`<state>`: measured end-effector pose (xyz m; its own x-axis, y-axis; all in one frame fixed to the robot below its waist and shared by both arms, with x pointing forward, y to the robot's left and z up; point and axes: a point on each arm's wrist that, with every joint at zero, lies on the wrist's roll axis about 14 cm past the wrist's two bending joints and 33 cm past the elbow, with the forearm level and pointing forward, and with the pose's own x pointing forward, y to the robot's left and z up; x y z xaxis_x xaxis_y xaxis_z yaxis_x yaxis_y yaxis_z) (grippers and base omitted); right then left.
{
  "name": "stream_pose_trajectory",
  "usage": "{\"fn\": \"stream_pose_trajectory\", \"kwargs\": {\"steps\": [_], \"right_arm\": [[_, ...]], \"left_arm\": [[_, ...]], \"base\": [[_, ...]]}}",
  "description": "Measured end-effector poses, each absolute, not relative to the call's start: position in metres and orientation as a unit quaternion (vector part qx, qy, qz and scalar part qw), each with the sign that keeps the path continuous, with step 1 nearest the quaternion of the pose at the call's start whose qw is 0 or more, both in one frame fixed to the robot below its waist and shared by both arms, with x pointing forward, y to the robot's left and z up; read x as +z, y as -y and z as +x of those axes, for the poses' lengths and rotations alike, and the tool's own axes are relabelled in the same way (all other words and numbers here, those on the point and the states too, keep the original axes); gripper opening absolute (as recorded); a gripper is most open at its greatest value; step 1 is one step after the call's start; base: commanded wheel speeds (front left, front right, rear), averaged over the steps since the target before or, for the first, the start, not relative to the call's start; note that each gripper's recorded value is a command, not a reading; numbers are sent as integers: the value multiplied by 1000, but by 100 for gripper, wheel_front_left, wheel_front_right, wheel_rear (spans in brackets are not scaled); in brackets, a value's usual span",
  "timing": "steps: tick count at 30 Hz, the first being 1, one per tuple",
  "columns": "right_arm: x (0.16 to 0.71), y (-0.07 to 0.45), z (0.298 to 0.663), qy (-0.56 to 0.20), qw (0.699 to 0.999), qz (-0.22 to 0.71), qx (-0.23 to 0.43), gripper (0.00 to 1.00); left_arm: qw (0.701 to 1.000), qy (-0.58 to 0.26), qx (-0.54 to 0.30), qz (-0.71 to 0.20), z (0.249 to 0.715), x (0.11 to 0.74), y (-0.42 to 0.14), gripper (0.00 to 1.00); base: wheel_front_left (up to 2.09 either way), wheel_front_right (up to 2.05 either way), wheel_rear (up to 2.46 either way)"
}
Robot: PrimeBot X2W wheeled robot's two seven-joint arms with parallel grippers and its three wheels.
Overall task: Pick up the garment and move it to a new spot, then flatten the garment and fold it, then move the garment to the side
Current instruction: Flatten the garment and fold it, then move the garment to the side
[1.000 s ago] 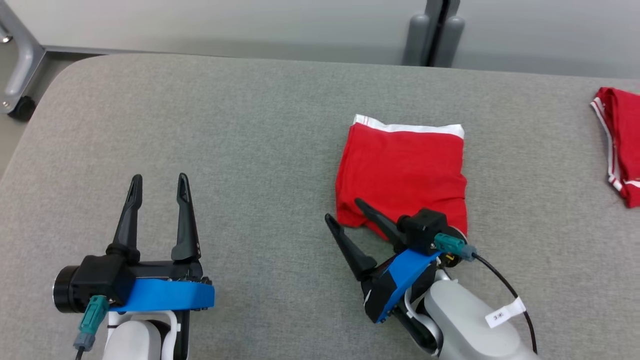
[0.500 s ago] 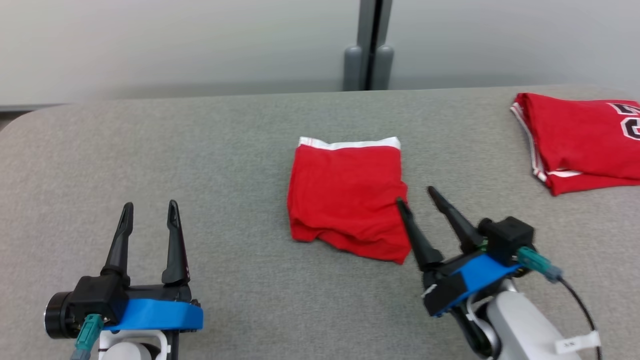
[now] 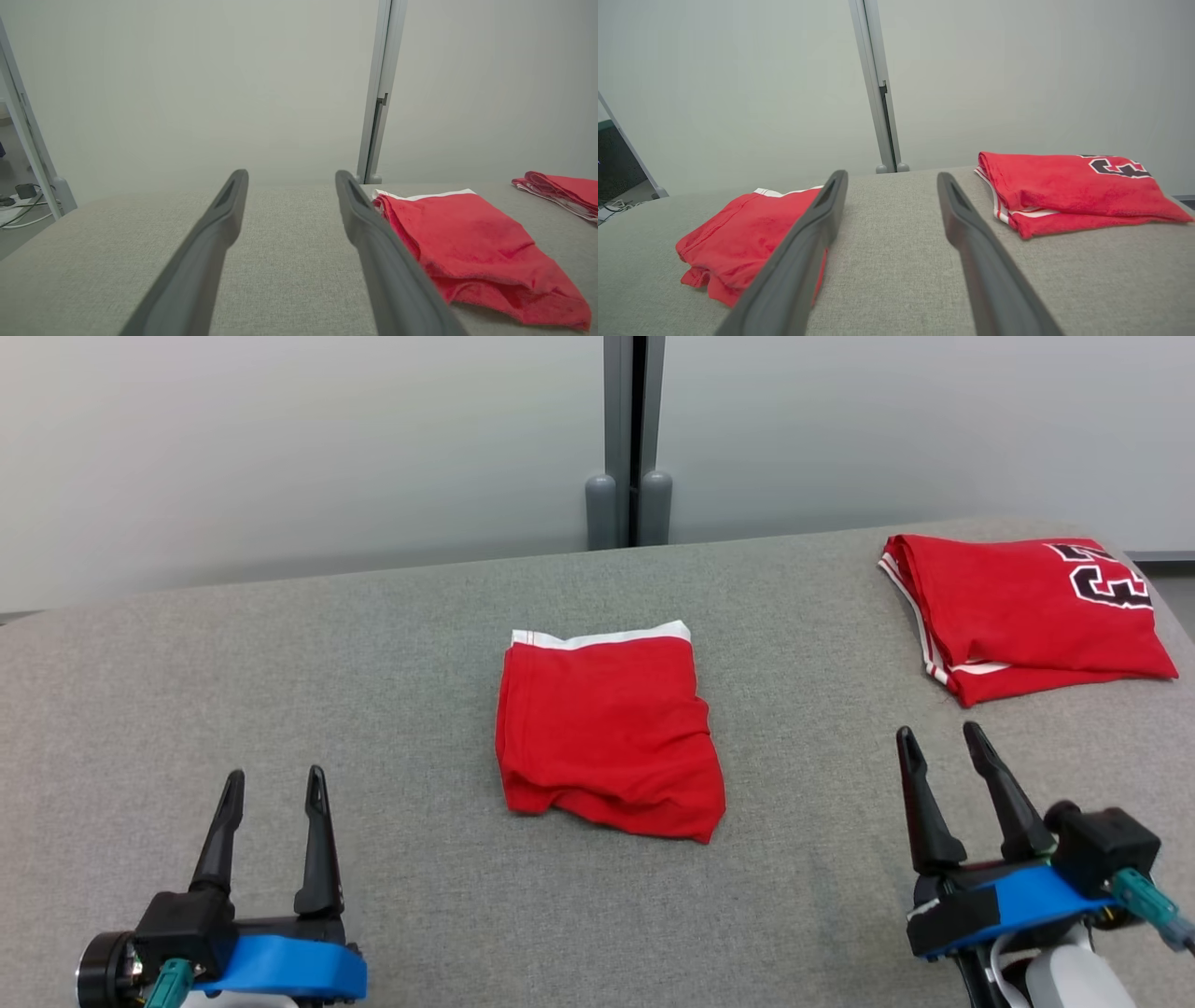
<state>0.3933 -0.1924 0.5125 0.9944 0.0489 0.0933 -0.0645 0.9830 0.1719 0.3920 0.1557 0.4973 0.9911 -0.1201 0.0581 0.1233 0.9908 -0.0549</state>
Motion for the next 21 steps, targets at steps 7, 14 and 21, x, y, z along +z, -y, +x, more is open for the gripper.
{"fn": "stream_pose_trajectory", "kwargs": {"steps": [7,14,21], "right_arm": [[516,191,379,51,995,78,23,100],[519,173,376,42,996,71,44,100],[518,165,375,29,996,63,54,100]], "left_arm": [[998,21,-52,-20,379,494,-165,100],[999,23,-36,-14,373,500,-177,100],[1000,14,-19,-17,368,503,-186,100]], "base": [[0,0,0],[0,0,0],[0,0,0]]}}
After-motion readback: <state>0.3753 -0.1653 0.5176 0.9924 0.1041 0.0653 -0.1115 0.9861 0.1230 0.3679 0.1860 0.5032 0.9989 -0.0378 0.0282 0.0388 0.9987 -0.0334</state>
